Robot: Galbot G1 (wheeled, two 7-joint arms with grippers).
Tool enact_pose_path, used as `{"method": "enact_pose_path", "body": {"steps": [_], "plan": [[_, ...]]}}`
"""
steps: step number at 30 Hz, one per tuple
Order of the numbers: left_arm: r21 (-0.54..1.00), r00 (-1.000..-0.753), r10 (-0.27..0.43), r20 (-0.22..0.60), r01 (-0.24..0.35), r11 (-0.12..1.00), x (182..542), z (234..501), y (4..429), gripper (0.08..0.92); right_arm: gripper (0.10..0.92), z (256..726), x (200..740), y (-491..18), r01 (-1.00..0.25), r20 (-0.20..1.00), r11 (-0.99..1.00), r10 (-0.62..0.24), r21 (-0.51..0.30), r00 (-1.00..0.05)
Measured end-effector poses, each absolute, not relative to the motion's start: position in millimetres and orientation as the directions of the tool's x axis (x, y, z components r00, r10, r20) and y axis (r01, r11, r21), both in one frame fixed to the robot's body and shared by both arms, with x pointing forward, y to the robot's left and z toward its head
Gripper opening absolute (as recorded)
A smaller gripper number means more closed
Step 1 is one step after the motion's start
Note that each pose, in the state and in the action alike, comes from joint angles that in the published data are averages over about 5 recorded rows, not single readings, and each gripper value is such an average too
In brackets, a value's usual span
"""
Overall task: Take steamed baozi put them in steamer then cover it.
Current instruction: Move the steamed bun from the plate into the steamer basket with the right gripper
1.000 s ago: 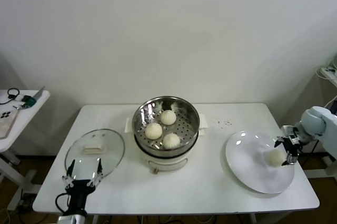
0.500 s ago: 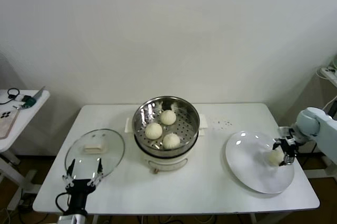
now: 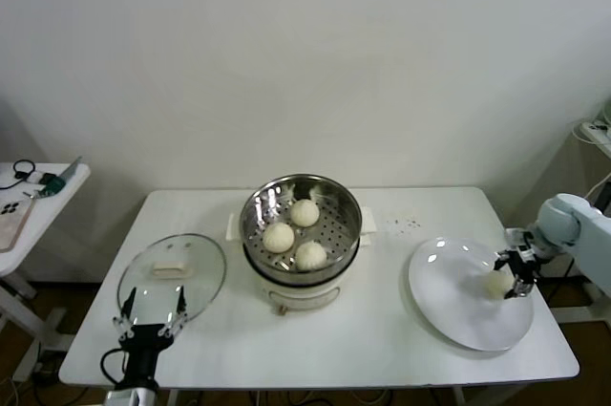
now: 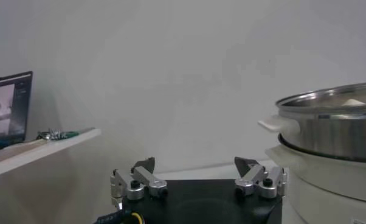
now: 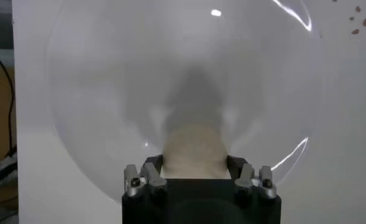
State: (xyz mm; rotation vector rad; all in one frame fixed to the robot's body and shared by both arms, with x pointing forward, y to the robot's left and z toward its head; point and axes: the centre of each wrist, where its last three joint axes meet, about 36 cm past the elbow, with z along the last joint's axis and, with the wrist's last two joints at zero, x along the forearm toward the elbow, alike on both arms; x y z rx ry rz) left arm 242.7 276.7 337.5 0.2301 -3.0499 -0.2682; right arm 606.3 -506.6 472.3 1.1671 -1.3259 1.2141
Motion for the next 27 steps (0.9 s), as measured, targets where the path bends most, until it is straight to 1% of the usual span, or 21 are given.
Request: {"method": "enact_pose_path", "body": {"steps": [5,12,21,27], "plan": [[0.182,-0.987,-0.148,0.058,-0.135,0.974,240.8,339.0,275.4,0.823,0.704,500.2,618.6,-495.8,-0.989,0.987,0.082,-0.092,-0.123,-0.130],[0.180,-0.990,-0.132,0.048,-0.121,0.976,240.7,342.5,271.5,0.823,0.704,564.7,650.3,-459.4,-0.977,0.963,0.108,-0.176,-0.186,-0.203],[0.187,-0.993,-0.116,0.034,-0.108,0.976,242.7,347.9,267.4,0.823,0.704,660.6,688.2,-380.8,-0.963,0.914,0.113,-0.304,-0.245,-0.268],[0.193,-0.993,-0.116,0.038,-0.106,0.975,246.2,347.9,264.1,0.823,0.708,701.7,703.4,-323.6,-0.964,0.894,0.103,-0.359,-0.246,-0.267]]}}
